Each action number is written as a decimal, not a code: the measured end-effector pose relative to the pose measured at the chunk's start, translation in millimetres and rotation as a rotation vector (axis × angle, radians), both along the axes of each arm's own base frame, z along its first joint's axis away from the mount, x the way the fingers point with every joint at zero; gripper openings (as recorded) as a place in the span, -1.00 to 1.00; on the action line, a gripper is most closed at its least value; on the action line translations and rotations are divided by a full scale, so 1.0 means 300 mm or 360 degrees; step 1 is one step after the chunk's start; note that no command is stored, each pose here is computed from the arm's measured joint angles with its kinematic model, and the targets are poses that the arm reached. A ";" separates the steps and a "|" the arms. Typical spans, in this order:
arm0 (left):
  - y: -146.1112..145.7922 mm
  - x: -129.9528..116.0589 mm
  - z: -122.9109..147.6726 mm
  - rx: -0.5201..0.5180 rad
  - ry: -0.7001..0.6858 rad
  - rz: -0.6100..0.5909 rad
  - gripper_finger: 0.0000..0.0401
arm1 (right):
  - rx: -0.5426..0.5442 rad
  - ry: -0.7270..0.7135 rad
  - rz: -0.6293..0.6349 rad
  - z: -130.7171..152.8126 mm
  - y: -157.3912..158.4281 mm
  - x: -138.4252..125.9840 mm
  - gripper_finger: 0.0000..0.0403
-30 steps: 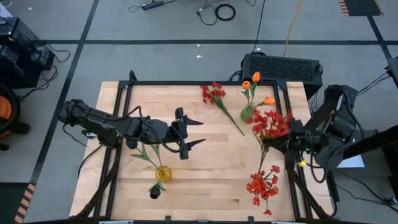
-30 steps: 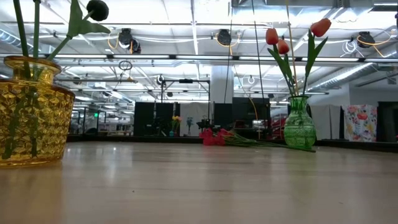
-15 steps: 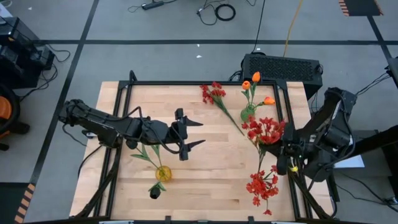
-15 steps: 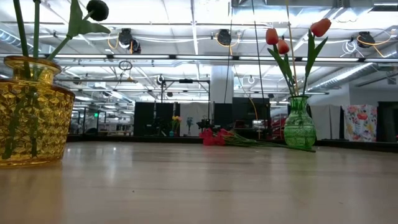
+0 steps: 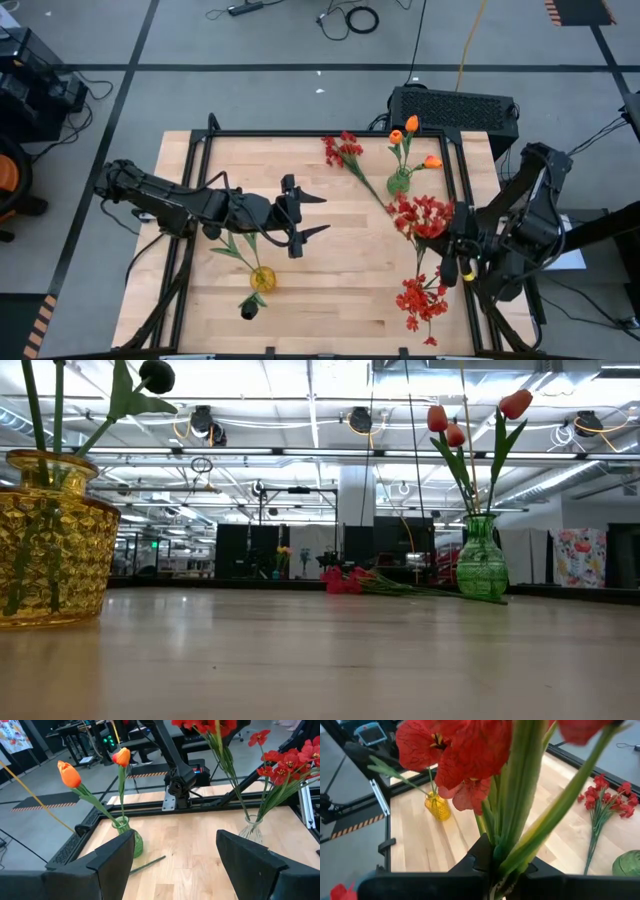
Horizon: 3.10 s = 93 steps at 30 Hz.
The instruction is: Sort flowers into vase by color
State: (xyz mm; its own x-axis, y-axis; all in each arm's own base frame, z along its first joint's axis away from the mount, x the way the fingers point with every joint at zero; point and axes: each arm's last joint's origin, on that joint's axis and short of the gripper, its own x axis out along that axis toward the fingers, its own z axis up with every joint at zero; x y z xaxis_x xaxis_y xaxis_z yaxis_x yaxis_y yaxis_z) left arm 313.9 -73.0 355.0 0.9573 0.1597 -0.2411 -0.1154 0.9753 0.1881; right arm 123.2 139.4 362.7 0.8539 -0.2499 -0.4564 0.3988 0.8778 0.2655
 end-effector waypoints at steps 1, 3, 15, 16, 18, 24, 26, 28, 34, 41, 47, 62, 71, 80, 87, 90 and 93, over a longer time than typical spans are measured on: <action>0.000 0.000 0.000 0.0000 0.0000 0.0000 0.43 | -0.0003 0.0011 0.0008 -0.003 0.005 0.001 -0.92; 0.000 0.000 0.000 0.0000 -0.0001 0.0000 0.43 | -0.0009 0.0037 0.0024 -0.010 0.014 0.005 -0.92; 0.000 0.000 0.000 0.0000 -0.0001 0.0000 0.43 | -0.0090 0.0113 0.0005 -0.049 0.049 0.028 -0.84; 0.000 0.000 0.000 0.0000 -0.0001 0.0000 0.43 | -0.0094 0.0117 0.0002 -0.051 0.050 0.029 -0.84; 0.000 0.000 0.000 0.0000 -0.0001 0.0000 0.43 | -0.0100 0.0122 0.0001 -0.055 0.054 0.031 -0.83; 0.000 0.000 0.000 0.0000 0.0000 0.0000 0.43 | -0.0097 0.0124 0.0003 -0.054 0.054 0.031 -0.80; 0.000 0.000 -0.001 0.0001 0.0004 0.0000 0.43 | -0.0059 0.0149 0.0023 -0.051 0.049 0.026 -0.75; 0.000 -0.001 -0.002 0.0002 0.0010 0.0000 0.43 | -0.0003 0.0182 0.0040 -0.049 0.047 0.022 -0.66; 0.000 -0.001 -0.002 0.0001 0.0010 0.0000 0.43 | 0.0074 0.0213 0.0036 -0.052 0.049 0.020 -0.30; 0.000 -0.001 -0.002 0.0000 0.0009 0.0001 0.43 | 0.0195 0.0276 0.0078 -0.041 0.037 0.006 0.07; -0.001 0.016 -0.016 0.0003 0.0021 0.0005 0.43 | 0.0300 0.0201 0.0117 -0.004 0.005 -0.025 0.27; 0.013 0.076 -0.046 -0.0049 -0.0030 -0.0092 0.43 | 0.0380 0.0122 0.0259 0.050 -0.055 -0.088 0.52; 0.030 0.098 -0.062 -0.0055 -0.0034 -0.0080 0.43 | 0.0353 0.0317 0.0440 0.041 -0.061 -0.104 0.43; 0.041 0.111 -0.077 -0.0099 -0.0017 -0.0090 0.43 | 0.0193 0.0329 0.0477 0.029 -0.042 -0.090 -0.11; 0.041 0.113 -0.080 -0.0099 -0.0013 -0.0089 0.43 | 0.0252 0.0404 0.0549 0.024 -0.028 -0.099 -0.79; 0.041 0.113 -0.078 -0.0100 -0.0018 -0.0090 0.43 | 0.0285 0.0411 0.0573 0.026 -0.025 -0.111 -0.96; 0.041 0.113 -0.079 -0.0099 -0.0015 -0.0090 0.43 | 0.0318 0.0421 0.0571 0.024 -0.021 -0.120 -0.95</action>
